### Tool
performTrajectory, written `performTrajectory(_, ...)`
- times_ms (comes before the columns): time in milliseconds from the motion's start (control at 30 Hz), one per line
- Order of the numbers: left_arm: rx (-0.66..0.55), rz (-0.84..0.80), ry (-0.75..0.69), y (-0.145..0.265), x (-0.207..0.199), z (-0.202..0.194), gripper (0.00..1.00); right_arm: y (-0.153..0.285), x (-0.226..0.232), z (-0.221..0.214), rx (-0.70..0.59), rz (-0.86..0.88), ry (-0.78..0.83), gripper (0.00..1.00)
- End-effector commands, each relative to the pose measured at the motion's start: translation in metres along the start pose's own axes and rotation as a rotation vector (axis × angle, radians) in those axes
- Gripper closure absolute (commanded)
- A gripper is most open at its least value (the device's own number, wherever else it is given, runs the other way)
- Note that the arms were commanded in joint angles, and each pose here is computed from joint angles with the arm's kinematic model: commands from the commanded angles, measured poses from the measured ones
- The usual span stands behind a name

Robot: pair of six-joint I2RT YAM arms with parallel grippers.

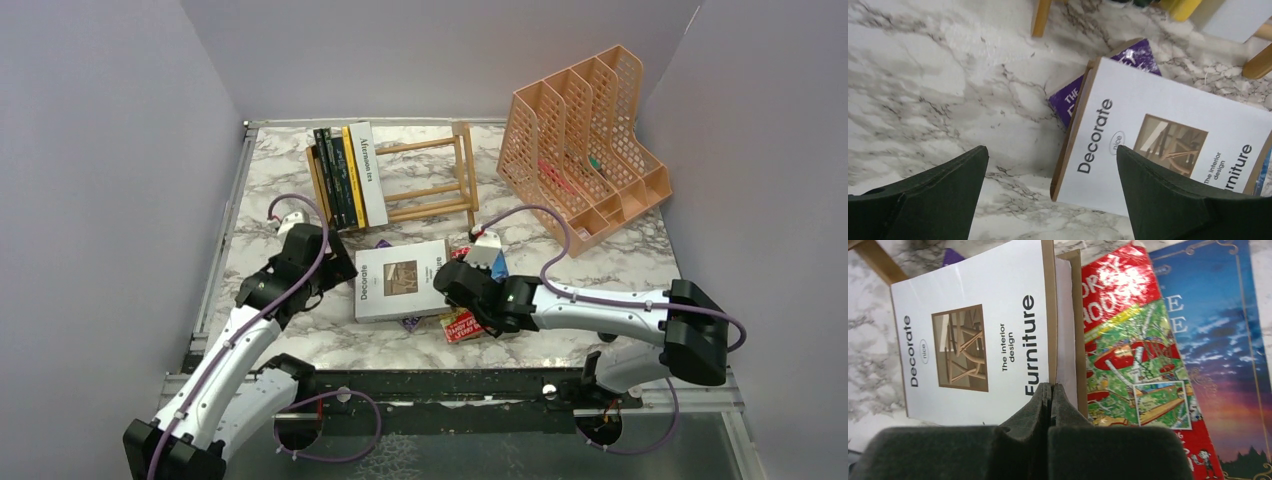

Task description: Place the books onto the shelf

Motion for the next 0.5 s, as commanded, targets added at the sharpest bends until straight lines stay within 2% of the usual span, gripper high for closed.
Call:
performTrajectory(0,-0.006,-0.118,0.181,-0.008,-0.013,-0.021,0.01,-0.003,-0.043,0.009,-0.080,-0.179,0.000,0.99)
performTrajectory(33,-0.012,-0.148,0.197,-0.010,-0.016,-0.024,0.01,-0.004,-0.045,0.008,-0.067,-0.186,-0.005,0.99)
performTrajectory(100,-0.026,-0.219,0.209,-0.012,-0.024,-0.029,0.02,-0.009,-0.046,0.006,-0.020,-0.176,-0.012,0.91)
performTrajectory(200,-0.032,-0.265,0.218,-0.017,-0.027,-0.038,0.04,-0.021,-0.044,0.007,0.105,-0.120,-0.074,0.58)
performTrajectory(267,-0.020,-0.285,0.222,-0.024,-0.029,-0.047,0.06,-0.028,-0.043,0.009,0.175,-0.058,-0.131,0.51)
performTrajectory(367,0.011,-0.345,0.225,-0.031,-0.036,-0.057,0.11,-0.032,-0.039,0.010,0.216,0.015,-0.171,0.40)
performTrajectory(467,0.037,-0.375,0.218,-0.037,-0.042,-0.063,0.21,-0.036,-0.037,0.011,0.256,0.044,-0.181,0.32)
Point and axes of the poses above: each gripper's point midway between its finger pads, its own y axis back along the fingers, its own x axis along the line the jaws close on, z = x × y, the point moved 4 cm from there along y, back along the fingers, and after that the axes turned 15 degrees about -y, right-handed, at the moved point
